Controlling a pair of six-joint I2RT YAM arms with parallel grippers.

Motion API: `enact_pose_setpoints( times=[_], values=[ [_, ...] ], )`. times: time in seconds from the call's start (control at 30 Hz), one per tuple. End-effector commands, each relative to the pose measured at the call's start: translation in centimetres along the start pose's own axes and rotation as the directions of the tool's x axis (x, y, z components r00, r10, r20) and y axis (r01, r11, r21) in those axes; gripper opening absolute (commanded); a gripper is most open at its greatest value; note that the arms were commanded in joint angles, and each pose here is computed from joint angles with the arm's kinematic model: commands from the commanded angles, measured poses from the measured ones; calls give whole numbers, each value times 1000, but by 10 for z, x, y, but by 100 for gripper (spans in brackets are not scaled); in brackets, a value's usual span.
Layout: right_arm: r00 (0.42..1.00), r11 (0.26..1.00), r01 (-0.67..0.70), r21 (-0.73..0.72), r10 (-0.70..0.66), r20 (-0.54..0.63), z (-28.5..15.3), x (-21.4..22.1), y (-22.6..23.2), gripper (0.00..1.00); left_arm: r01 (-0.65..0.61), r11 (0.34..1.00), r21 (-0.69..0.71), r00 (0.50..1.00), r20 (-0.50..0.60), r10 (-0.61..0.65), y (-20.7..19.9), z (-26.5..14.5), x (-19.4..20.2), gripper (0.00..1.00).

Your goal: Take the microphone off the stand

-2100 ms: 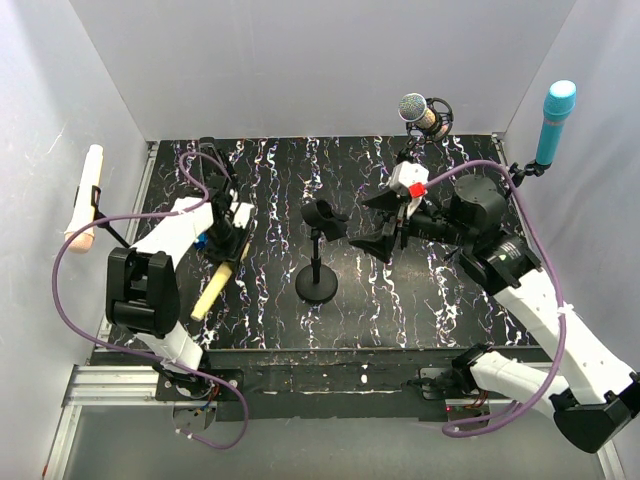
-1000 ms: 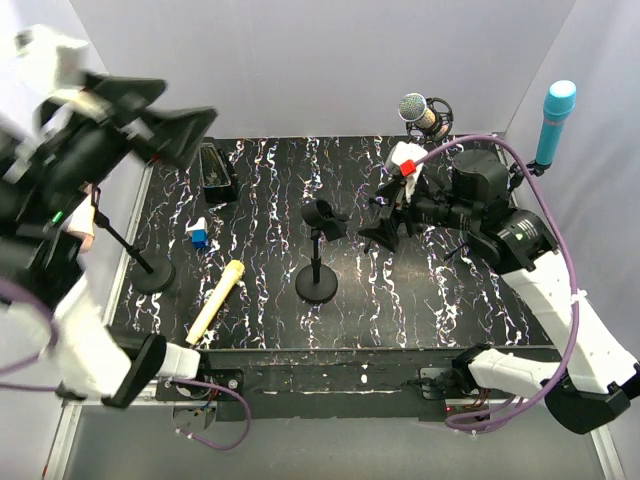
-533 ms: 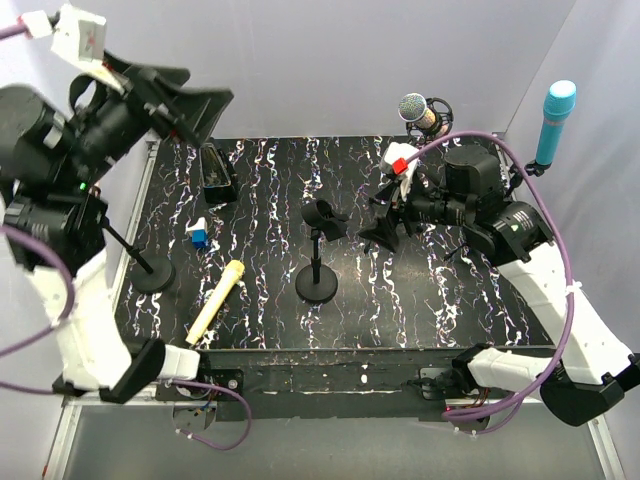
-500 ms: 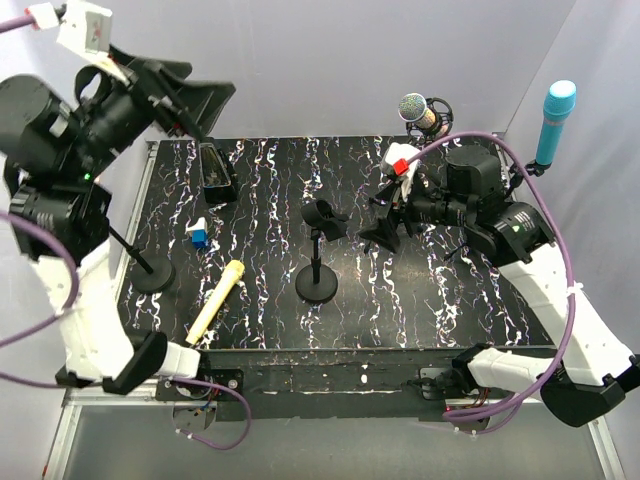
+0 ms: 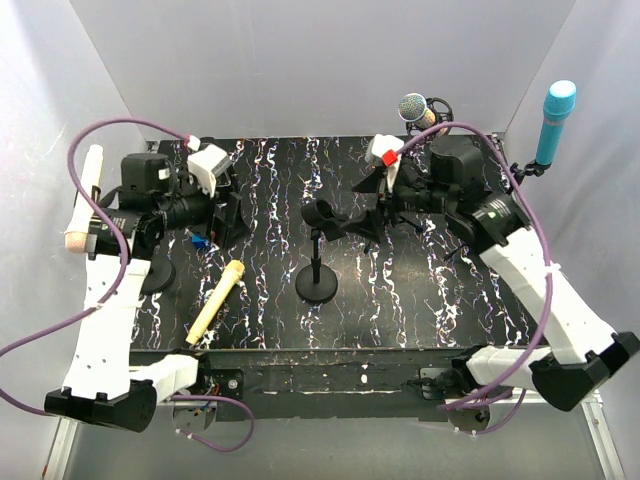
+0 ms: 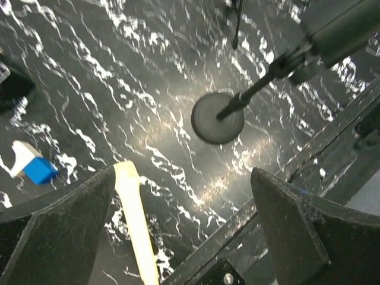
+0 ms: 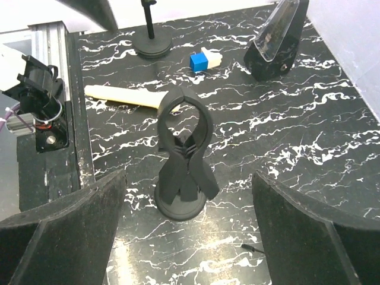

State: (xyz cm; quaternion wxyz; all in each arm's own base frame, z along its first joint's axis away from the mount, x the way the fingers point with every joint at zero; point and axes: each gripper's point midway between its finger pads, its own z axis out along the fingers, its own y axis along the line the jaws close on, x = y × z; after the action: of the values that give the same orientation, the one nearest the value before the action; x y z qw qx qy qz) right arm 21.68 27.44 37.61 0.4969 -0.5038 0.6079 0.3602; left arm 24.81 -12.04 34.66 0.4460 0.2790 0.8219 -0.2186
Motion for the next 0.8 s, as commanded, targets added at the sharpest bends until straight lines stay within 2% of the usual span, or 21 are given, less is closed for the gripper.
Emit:
enact_pose_setpoints(
  times=[0.0,0.2,0.4,0.57,0.67,0.73,0.77],
  values=[
    [997,998,-3,-60,8,80,22,-18,-2,92,-38,999,-11,996,-80,37,2,0,35,98],
    [997,990,-40,-138,48,56,40,-9,9,92,18,1000,7,981,-195,-17,3,7,61,98],
    [995,989,-94,-116,96,16,58,9,4,90,39,999,16,985,-167,-36,-3,6,61,98],
    [996,994,-84,-72,86,20,74,13,-6,88,55,998,19,984,-171,-51,-4,7,64,98],
    [996,993,-85,-86,87,16,83,13,-7,82,55,998,7,984,-167,-53,-2,6,64,98],
    [996,990,-90,-109,91,6,89,12,-5,70,54,999,-2,984,-171,-53,-1,5,65,98],
    [996,989,-92,-117,93,6,90,9,-4,61,56,998,-11,983,-175,-57,1,5,66,98]
  ],
)
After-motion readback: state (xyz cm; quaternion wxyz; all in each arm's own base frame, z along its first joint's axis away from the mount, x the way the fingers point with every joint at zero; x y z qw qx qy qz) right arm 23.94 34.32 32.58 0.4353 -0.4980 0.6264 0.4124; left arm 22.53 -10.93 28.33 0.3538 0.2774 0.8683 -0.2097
